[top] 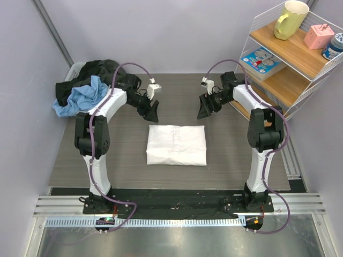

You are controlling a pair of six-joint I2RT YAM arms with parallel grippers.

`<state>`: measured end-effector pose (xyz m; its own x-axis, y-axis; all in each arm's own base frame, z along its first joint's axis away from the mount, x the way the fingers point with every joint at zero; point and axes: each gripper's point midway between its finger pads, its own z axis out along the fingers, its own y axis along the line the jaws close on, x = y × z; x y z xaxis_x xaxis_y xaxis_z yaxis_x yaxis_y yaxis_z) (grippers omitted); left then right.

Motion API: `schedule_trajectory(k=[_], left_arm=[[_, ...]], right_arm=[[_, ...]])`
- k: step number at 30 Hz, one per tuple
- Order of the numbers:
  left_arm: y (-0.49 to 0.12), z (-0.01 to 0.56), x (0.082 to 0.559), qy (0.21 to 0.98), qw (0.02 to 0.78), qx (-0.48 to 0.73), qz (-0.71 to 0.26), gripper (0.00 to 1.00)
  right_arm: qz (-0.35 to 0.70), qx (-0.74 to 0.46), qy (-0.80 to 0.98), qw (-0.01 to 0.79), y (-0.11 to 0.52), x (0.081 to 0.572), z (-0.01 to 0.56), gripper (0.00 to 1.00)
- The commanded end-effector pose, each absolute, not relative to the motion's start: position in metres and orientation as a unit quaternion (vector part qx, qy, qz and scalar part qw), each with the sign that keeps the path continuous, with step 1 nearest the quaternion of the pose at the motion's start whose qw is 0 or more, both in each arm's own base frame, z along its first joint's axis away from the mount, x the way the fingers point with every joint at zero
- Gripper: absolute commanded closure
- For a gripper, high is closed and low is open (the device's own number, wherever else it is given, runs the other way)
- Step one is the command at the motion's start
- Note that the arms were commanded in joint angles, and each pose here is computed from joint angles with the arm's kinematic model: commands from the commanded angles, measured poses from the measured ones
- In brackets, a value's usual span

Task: Fold and stack the long sleeve shirts
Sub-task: Fold the shirt

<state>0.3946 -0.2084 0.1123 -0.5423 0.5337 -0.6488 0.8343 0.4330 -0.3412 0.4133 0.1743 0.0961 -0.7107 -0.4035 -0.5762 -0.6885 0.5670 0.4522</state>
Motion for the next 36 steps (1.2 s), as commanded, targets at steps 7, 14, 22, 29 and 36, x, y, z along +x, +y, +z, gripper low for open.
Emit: schedule_trajectory(k=[7,14,22,29,36], left_arm=[[-0.207,0.081,0.377,0.837,0.165,0.398,-0.337,0.31],[-0.199,0.06,0.381,0.849,0.145,0.391,-0.324,0.36],[-0.198,0.081,0.391,0.843,0.18,0.373,-0.344,0.69],[-0.201,0.101,0.394,0.832,0.192,0.372,-0.364,1.0],[-0.181,0.068,0.431,0.872,0.195,0.327,-0.308,1.0]], right_arm=[[0.332,-0.374,0.847,0.179,0.185,0.385,0.065,0.2],[0.325,-0.376,0.851,0.172,0.181,0.383,0.05,0.36],[0.321,-0.378,0.849,0.185,0.182,0.388,0.064,0.59],[0.319,-0.375,0.845,0.209,0.182,0.395,0.089,0.87],[0.299,-0.347,0.86,0.223,0.179,0.424,0.069,0.99]])
